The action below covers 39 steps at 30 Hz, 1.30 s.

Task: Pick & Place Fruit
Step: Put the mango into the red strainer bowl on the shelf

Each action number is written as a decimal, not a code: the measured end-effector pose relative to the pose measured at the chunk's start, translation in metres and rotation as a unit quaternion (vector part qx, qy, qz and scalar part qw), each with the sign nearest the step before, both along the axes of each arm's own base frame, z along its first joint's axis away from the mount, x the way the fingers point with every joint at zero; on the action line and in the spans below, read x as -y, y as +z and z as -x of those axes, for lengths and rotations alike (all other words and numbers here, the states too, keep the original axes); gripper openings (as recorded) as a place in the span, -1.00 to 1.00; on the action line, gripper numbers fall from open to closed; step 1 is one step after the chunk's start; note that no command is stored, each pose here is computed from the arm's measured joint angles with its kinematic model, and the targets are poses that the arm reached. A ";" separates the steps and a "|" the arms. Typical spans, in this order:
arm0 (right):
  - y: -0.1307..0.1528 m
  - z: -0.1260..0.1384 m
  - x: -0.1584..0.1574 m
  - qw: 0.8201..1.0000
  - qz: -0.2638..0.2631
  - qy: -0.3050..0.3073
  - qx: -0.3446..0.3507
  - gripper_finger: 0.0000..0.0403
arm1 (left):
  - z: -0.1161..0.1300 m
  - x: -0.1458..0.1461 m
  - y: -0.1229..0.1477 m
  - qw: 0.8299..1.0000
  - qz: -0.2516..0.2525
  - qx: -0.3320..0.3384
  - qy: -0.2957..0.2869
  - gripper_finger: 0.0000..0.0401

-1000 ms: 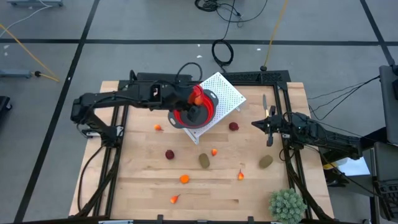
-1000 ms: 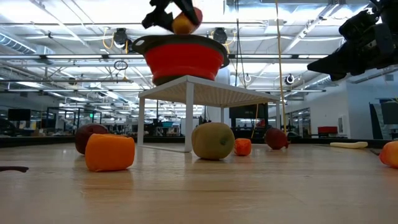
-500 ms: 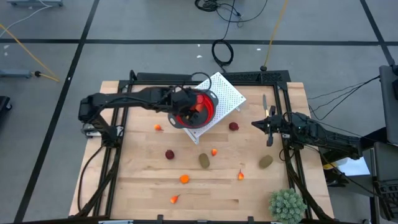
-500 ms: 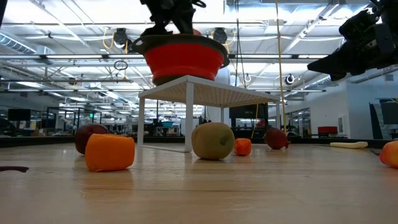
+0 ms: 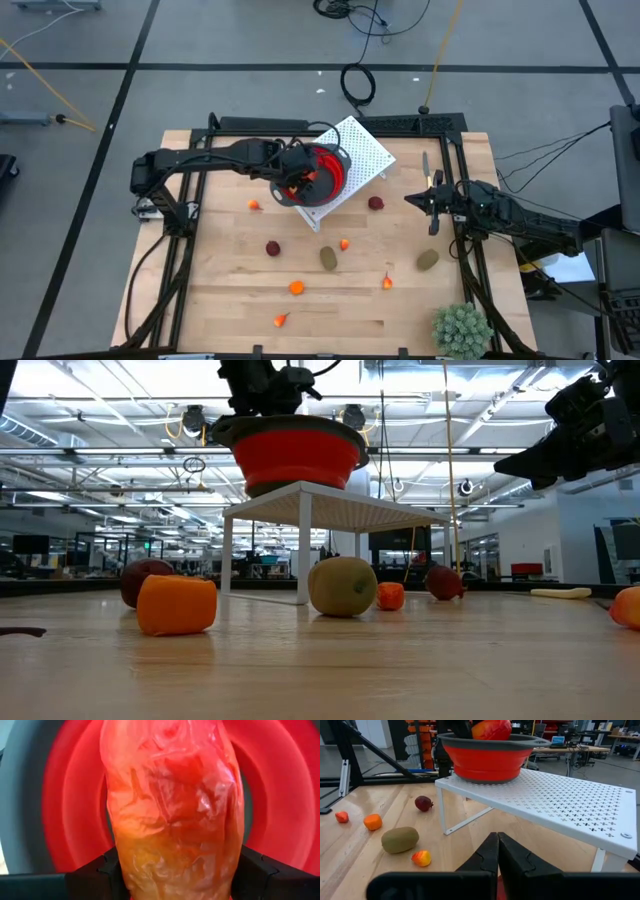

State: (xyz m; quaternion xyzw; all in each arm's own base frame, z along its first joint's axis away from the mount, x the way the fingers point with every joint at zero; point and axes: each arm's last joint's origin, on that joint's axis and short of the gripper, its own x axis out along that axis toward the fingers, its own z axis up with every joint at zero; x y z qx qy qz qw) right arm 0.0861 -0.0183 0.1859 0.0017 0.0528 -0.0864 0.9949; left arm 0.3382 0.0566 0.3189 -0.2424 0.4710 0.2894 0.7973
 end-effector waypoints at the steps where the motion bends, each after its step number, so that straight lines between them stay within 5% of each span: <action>1: 0.000 0.000 0.000 1.000 0.000 0.000 0.000 -1.00 | 0.000 0.000 0.000 1.000 -0.001 0.000 -0.002 0.22; 39: 0.000 0.000 0.000 1.000 0.000 0.000 0.000 -1.00 | 0.002 -0.012 0.000 1.000 0.013 0.000 -0.012 0.23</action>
